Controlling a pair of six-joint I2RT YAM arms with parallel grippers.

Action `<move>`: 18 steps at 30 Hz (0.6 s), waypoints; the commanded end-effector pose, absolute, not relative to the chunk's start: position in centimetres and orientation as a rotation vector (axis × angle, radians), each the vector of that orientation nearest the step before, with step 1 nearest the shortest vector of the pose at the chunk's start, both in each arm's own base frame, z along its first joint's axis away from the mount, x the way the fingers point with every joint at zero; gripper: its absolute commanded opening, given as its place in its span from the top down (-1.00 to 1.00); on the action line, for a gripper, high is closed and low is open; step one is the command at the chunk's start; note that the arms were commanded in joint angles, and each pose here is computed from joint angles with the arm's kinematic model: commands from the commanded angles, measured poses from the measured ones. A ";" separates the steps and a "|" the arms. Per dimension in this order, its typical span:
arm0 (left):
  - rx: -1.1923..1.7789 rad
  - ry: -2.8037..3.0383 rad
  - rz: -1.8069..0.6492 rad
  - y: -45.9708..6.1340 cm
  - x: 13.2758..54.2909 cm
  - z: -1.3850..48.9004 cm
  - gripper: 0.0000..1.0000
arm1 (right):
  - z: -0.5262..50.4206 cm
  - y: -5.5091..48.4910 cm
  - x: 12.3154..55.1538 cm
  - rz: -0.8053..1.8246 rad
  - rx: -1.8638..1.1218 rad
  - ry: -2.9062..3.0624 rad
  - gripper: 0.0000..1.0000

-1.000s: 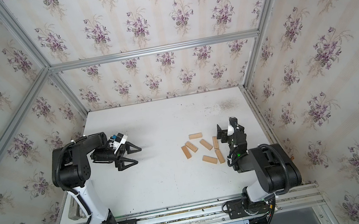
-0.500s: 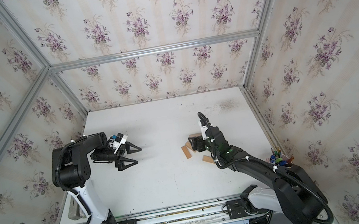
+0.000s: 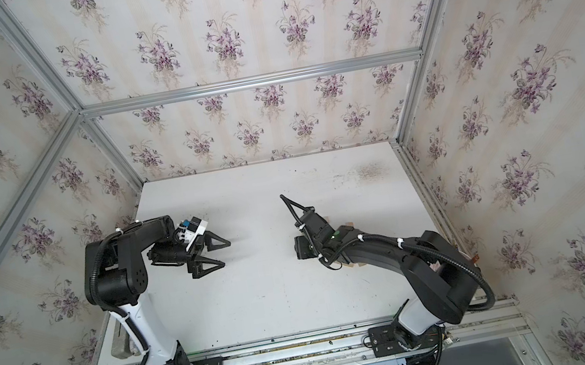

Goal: Assemble the number 8 with building blocks
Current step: Adjust the building block at the center of the board.

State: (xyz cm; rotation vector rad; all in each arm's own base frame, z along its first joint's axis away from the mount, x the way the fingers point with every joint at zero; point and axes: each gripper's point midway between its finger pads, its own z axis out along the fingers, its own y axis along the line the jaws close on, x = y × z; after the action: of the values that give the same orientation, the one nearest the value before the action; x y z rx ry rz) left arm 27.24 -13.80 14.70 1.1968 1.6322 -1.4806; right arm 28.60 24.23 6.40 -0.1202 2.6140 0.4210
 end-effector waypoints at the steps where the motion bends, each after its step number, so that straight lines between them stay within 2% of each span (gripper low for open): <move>1: 1.319 1.407 -1.383 -13.9 26.2 16.6 -0.99 | 5.3 23.5 28.6 0.321 -0.114 2.677 -0.24; 11: 1.320 1.406 -1.382 -13.9 26.2 16.5 -0.99 | 2.5 24.1 28.9 0.218 -0.243 2.771 -0.21; 18: 1.320 1.406 -1.382 -13.9 26.2 16.6 -0.99 | 0.8 24.2 29.2 0.167 -0.263 2.805 -0.06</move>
State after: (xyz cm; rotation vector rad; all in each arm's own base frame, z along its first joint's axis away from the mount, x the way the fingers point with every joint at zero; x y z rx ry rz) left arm 27.24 -13.80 14.70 1.1968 1.6322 -1.4806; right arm 29.61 24.77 1.69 -0.2537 2.7686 0.2179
